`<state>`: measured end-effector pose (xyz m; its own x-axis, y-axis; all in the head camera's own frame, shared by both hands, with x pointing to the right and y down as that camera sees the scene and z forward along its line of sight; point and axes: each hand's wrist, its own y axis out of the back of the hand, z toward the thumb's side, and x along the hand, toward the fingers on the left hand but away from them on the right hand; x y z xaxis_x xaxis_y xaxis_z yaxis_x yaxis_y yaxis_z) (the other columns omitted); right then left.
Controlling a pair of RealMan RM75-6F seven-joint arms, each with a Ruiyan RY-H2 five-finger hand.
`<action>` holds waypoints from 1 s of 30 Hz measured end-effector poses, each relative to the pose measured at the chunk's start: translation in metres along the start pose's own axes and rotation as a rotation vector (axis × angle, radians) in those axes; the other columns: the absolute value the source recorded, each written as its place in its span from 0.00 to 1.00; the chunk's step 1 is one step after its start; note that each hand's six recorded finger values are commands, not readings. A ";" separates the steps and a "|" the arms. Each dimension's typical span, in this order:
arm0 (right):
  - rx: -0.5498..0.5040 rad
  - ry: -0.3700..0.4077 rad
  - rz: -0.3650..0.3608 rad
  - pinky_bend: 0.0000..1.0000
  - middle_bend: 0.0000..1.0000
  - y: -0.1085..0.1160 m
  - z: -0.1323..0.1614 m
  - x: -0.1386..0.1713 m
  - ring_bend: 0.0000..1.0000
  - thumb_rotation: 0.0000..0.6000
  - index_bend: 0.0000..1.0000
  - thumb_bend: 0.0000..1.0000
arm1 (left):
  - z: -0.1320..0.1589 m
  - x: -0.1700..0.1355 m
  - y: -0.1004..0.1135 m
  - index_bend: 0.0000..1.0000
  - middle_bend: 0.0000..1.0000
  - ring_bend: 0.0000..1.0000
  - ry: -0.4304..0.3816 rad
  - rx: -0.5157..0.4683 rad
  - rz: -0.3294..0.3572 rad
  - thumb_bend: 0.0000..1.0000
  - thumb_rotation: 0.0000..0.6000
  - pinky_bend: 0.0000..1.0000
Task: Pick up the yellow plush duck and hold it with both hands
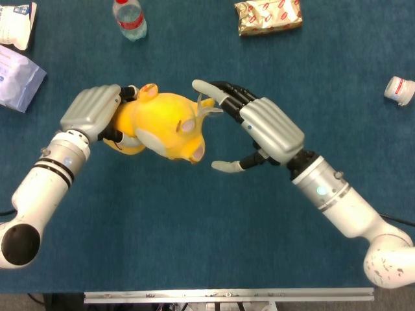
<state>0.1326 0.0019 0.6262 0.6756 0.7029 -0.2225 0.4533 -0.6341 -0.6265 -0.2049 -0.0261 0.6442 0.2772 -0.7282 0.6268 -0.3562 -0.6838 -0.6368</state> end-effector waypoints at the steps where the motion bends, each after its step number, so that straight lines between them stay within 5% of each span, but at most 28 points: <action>1: -0.001 -0.004 0.004 0.14 0.13 -0.001 0.000 -0.001 0.08 1.00 0.00 0.09 | 0.002 -0.001 0.000 0.48 0.48 0.45 -0.006 0.006 0.003 0.26 1.00 0.69; 30: -0.055 -0.025 0.073 0.14 0.13 -0.024 0.011 -0.020 0.08 1.00 0.00 0.13 | 0.016 0.003 -0.009 0.47 0.47 0.45 -0.005 0.088 -0.010 0.26 1.00 0.69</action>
<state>0.1016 0.0061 0.6377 0.6935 0.6617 -0.2849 0.4350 -0.6998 -0.5666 -0.1860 -0.0229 0.6450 0.2852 -0.7211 0.6314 -0.2737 -0.6926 -0.6674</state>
